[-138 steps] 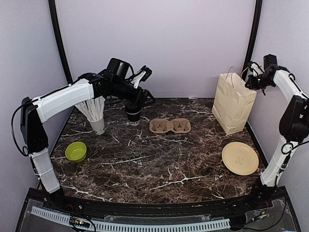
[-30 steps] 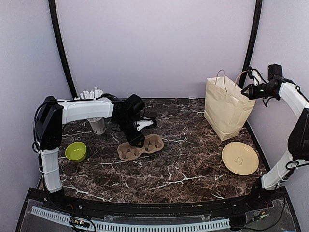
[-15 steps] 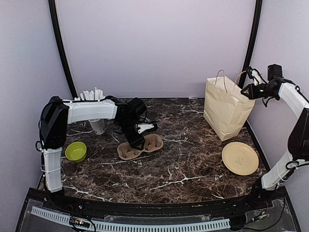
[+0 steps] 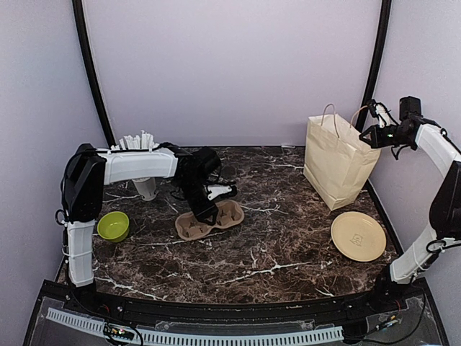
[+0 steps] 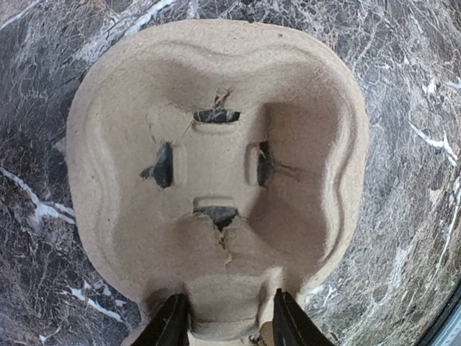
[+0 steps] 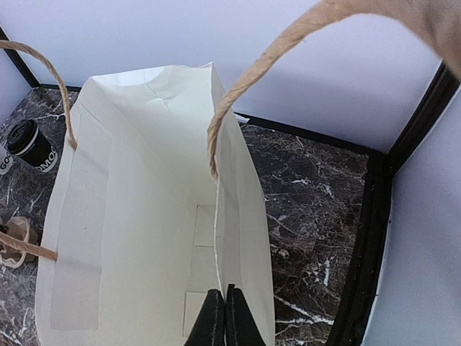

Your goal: Pack the takeout coffee

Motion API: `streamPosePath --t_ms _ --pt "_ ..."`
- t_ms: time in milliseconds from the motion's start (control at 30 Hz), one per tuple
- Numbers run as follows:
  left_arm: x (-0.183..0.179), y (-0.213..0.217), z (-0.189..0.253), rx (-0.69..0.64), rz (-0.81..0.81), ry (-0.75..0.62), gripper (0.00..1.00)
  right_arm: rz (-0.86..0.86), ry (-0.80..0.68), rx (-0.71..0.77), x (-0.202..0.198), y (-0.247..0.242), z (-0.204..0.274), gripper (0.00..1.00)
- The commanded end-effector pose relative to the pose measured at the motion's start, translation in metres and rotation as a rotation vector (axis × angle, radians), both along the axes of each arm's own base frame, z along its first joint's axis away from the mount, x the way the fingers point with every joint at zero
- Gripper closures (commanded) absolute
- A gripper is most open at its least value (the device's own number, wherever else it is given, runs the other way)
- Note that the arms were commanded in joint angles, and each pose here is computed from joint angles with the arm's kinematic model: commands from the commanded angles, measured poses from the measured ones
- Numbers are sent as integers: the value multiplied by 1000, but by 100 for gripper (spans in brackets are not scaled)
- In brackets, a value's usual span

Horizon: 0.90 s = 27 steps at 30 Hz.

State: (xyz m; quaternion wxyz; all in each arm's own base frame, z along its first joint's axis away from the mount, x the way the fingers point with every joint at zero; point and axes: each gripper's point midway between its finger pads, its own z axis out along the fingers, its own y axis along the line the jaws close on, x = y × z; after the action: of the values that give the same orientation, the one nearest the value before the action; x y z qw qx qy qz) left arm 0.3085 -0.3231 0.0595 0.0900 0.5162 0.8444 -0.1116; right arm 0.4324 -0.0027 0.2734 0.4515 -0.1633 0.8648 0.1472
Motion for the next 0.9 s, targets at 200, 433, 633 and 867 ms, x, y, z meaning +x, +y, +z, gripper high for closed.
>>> streamPosePath --t_ms 200,433,633,867 --pt "-6 -4 3 -2 -2 36 62 8 25 10 -5 2 -9 100" --pt "-10 -15 32 -73 -2 36 67 42 1 16 -10 9 2 100" --pt "-14 -17 84 -165 6 -24 68 144 -42 -22 -22 35 13 100" --pt "-27 -16 165 -335 7 -121 68 394 -68 -84 -57 97 15 100"
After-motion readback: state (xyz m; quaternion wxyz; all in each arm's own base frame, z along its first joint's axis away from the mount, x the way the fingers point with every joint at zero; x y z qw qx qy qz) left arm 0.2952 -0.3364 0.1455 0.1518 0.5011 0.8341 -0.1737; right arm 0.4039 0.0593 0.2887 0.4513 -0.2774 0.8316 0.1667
